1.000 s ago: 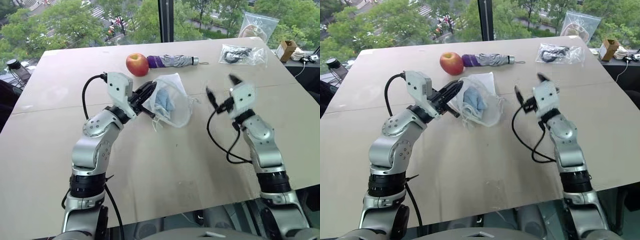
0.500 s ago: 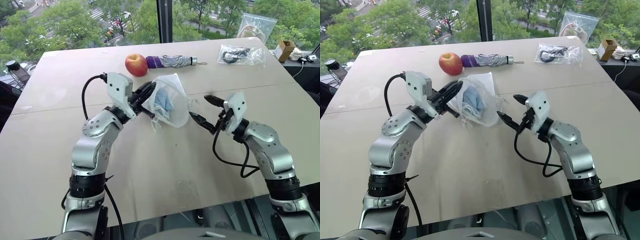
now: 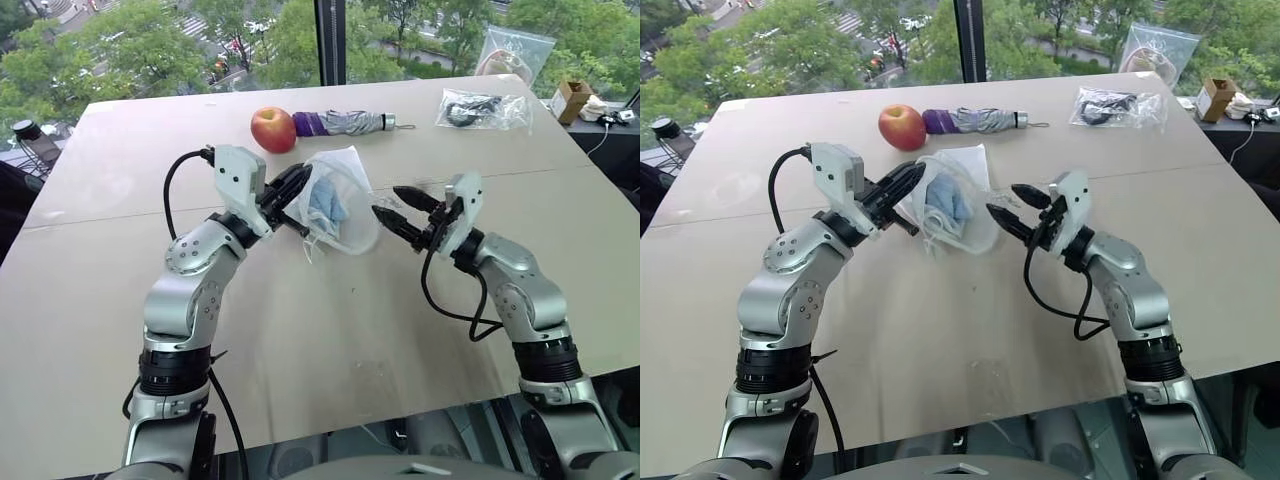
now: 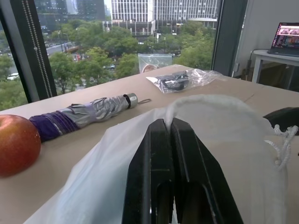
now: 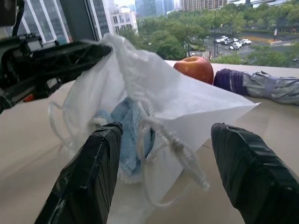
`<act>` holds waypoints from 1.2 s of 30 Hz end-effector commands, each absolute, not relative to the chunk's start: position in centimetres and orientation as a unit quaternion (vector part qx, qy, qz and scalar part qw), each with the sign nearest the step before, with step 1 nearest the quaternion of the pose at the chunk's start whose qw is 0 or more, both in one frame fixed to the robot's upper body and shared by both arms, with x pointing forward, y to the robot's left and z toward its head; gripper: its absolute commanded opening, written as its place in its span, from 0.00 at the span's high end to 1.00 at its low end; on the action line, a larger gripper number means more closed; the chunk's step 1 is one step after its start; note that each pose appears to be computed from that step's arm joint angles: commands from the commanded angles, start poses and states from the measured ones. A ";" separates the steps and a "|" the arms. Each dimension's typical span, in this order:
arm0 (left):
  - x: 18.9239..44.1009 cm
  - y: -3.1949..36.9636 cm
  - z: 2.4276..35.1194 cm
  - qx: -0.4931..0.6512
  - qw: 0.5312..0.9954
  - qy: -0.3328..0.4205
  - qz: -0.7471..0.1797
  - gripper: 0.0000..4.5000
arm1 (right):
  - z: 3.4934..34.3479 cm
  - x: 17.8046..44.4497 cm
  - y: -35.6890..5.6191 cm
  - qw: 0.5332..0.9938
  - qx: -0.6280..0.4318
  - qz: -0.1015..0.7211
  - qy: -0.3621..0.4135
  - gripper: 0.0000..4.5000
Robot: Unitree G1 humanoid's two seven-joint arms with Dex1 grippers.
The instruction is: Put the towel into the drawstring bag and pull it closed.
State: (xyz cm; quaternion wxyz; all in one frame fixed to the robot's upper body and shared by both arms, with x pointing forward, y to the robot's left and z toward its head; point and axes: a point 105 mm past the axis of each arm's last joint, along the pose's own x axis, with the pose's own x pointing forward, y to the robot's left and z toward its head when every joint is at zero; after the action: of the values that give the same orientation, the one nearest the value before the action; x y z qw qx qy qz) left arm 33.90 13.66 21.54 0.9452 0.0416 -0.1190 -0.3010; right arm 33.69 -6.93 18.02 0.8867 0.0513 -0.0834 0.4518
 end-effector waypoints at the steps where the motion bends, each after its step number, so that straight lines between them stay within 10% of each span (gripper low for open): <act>1: 33.6 13.8 22.4 0.051 0.943 -0.139 -0.298 1.00 | 19.4 33.7 -7.1 0.884 0.058 0.452 -0.106 0.34; 8: 33.6 13.9 22.2 0.051 0.944 -0.138 -0.295 1.00 | 18.9 33.4 -7.1 0.879 0.055 0.464 -0.092 0.99; 18: 33.6 13.8 22.1 0.051 0.944 -0.137 -0.297 1.00 | 18.3 32.8 -7.4 0.873 0.044 0.479 -0.072 0.99; 24: 33.6 13.8 22.1 0.052 0.943 -0.136 -0.298 1.00 | 18.4 33.5 -8.3 0.886 0.027 0.455 -0.083 0.48; 36: 33.7 13.9 22.2 0.055 0.943 -0.137 -0.299 1.00 | 17.9 34.9 -7.8 0.880 0.003 0.467 -0.079 0.48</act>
State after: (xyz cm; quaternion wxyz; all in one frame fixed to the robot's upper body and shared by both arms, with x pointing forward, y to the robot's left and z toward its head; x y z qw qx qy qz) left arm 33.84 13.78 21.33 0.9456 0.0476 -0.1183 -0.2993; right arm 34.84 -8.04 16.53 0.8871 0.0199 -0.0482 0.4585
